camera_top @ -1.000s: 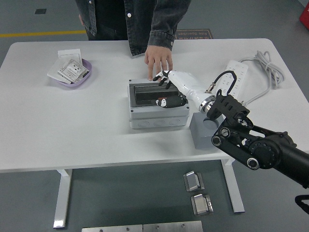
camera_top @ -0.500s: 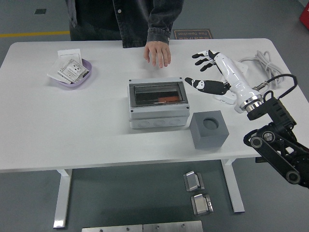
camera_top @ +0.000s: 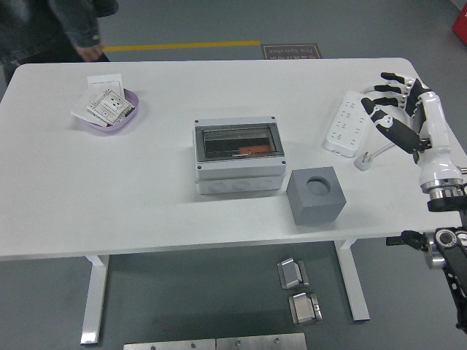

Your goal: Pick up the cylinder from the cube,place it in the box,flap close box

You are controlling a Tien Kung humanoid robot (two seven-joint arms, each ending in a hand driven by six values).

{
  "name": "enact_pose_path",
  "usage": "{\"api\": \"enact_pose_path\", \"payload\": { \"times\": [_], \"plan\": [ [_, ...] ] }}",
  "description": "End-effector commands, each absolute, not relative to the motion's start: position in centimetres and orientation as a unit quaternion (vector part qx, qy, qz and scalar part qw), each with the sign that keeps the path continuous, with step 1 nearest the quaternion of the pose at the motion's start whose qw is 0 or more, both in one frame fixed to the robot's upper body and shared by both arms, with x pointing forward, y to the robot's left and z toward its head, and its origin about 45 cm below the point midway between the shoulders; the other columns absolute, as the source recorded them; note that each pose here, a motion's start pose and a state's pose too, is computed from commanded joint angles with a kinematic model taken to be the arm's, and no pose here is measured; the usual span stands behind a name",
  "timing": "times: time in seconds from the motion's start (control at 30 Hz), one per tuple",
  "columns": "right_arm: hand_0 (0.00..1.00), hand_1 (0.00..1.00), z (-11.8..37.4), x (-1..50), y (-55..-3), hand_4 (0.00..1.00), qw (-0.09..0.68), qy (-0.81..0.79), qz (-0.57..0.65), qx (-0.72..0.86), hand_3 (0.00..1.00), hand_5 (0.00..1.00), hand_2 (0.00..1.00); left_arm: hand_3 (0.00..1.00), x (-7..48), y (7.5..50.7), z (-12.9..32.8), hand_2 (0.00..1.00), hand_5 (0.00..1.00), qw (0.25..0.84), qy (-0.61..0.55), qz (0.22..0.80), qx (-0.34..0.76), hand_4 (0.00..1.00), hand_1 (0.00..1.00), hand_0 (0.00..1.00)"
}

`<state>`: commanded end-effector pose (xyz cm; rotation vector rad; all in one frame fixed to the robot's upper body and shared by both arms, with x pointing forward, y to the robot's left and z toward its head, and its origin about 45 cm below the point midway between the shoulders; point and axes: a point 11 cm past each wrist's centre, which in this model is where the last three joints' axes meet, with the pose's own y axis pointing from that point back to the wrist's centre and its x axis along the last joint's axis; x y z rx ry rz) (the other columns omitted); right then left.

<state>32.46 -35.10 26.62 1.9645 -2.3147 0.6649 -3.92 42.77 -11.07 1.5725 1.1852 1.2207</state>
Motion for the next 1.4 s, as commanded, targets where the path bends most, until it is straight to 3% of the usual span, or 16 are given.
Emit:
{"api": "enact_pose_path", "payload": {
  "times": [0.7,1.4],
  "plan": [
    [0.617,0.5,25.4,31.6,-37.4,0.91,-0.056,-0.78,0.144,0.606,0.699,0.385,0.629,0.696,-4.5,44.3,-10.5,0.632,0.369,0.38,0.475,0.497,0.619,0.677,0.717,0.669],
    [0.615,0.484,25.0,31.2,-39.1,0.93,-0.06,-0.797,0.136,0.585,0.686,0.384,0.616,0.688,-3.0,44.0,-10.6,0.631,0.365,0.387,0.474,0.497,0.615,0.677,0.716,0.669]
  ]
}}
